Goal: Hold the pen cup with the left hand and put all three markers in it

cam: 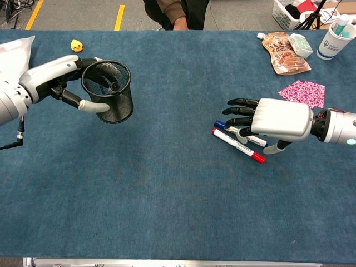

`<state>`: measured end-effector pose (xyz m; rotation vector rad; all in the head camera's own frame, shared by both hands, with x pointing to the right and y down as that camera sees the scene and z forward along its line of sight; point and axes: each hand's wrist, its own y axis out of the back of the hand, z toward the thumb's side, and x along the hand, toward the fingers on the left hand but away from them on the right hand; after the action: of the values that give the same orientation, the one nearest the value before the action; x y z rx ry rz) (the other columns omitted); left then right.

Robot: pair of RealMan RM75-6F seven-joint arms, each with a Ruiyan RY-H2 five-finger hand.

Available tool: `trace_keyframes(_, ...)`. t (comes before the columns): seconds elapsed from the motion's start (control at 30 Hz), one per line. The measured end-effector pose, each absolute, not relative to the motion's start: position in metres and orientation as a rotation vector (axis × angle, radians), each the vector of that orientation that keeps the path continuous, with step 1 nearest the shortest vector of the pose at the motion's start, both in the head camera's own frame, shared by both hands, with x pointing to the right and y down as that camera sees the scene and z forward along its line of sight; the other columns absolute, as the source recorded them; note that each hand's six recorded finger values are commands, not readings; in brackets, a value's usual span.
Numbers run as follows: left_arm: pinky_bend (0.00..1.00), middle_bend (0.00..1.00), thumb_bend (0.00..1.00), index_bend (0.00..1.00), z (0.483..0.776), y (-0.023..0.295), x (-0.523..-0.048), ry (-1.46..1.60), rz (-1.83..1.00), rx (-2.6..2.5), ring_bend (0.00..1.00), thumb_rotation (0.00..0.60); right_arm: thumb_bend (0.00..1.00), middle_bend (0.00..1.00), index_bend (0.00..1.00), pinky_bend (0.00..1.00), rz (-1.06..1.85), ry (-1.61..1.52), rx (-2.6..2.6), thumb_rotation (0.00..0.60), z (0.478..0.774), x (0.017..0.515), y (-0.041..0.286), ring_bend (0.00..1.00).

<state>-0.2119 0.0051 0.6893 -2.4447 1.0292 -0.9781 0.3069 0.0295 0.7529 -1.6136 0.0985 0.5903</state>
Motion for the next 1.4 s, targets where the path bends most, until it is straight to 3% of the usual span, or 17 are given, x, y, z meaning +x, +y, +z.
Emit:
trace_keyframes(0.6,0.18,0.32,0.16,0.21,0.689,0.005,-0.220,1.054,-0.983,-2.448,0.26,0.505,0.05,0.22,0.46,0.00,0.545,0.118,-1.607,0.600,0.769,0.287,0.038,0.07)
trace_keyframes(1.03,0.18,0.32,0.16,0.21,0.689,0.005,-0.226,1.069,-0.985,-2.445,0.26,0.506,0.23,0.22,0.46,0.00,0.543,0.143,-1.622,0.600,0.776,0.275,0.042,0.07)
trace_keyframes(1.4,0.18,0.32,0.16,0.20,0.690,0.004,-0.225,1.066,-0.980,-2.451,0.26,0.505,0.28,0.24,0.51,0.00,0.559,0.147,-1.623,0.600,0.776,0.277,0.043,0.07)
